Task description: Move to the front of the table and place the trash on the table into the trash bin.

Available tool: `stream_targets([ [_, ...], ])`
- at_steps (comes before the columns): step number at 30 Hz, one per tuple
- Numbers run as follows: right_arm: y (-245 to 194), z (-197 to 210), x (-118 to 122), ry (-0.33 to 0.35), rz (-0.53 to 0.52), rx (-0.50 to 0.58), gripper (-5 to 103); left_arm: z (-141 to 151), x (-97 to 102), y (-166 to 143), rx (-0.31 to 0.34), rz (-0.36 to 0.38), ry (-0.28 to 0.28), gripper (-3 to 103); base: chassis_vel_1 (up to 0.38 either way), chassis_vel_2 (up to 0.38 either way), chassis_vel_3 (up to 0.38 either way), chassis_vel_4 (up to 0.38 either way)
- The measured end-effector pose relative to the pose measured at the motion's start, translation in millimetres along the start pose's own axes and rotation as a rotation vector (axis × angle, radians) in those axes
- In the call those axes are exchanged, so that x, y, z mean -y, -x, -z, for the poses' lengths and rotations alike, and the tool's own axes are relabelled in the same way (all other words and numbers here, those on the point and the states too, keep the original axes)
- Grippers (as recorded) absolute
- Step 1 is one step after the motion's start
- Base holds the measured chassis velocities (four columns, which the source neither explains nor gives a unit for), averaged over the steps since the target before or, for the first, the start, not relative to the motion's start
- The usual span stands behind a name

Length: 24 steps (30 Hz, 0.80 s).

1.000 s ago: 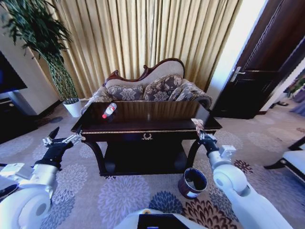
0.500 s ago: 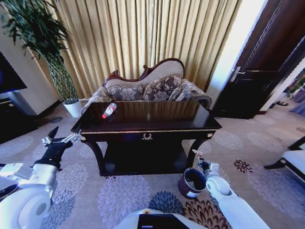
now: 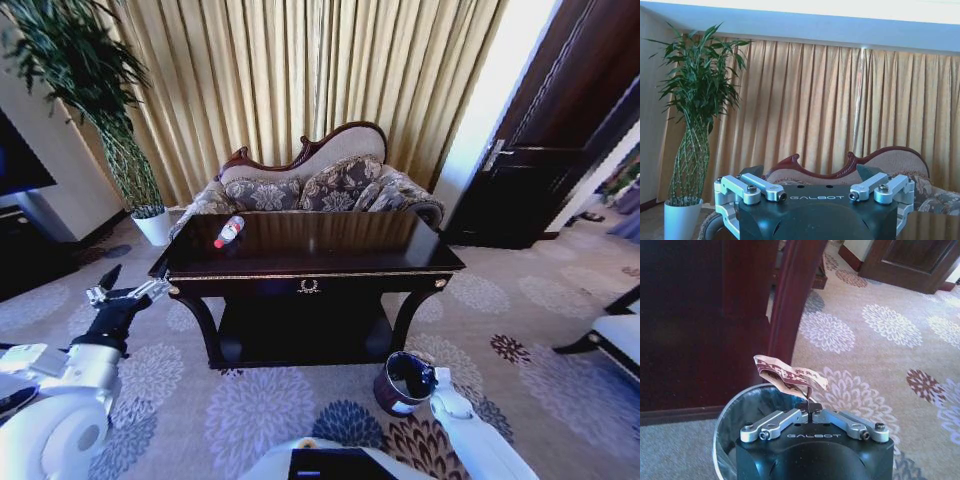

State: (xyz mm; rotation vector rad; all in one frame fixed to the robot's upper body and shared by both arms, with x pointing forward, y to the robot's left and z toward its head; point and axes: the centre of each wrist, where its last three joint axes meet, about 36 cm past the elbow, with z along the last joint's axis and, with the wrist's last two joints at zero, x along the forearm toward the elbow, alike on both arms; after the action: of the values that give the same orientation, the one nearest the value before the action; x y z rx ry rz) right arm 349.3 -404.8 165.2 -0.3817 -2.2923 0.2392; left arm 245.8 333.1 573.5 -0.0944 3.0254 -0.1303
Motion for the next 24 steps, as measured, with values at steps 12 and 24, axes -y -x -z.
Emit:
stream_targets([
  [12,-1.2,-6.8,-16.0,-0.082,-0.035,0.006,21,4.1,-2.9,6.0,0.032,-0.011,-0.01,100,0.0,0.0,0.0,0.0],
  [24,-2.3,-2.7,-14.0,-0.069,-0.035,0.013,64,2.4,-3.3,5.9,0.027,-0.032,-0.013,100,0.0,0.0,0.0,0.0],
])
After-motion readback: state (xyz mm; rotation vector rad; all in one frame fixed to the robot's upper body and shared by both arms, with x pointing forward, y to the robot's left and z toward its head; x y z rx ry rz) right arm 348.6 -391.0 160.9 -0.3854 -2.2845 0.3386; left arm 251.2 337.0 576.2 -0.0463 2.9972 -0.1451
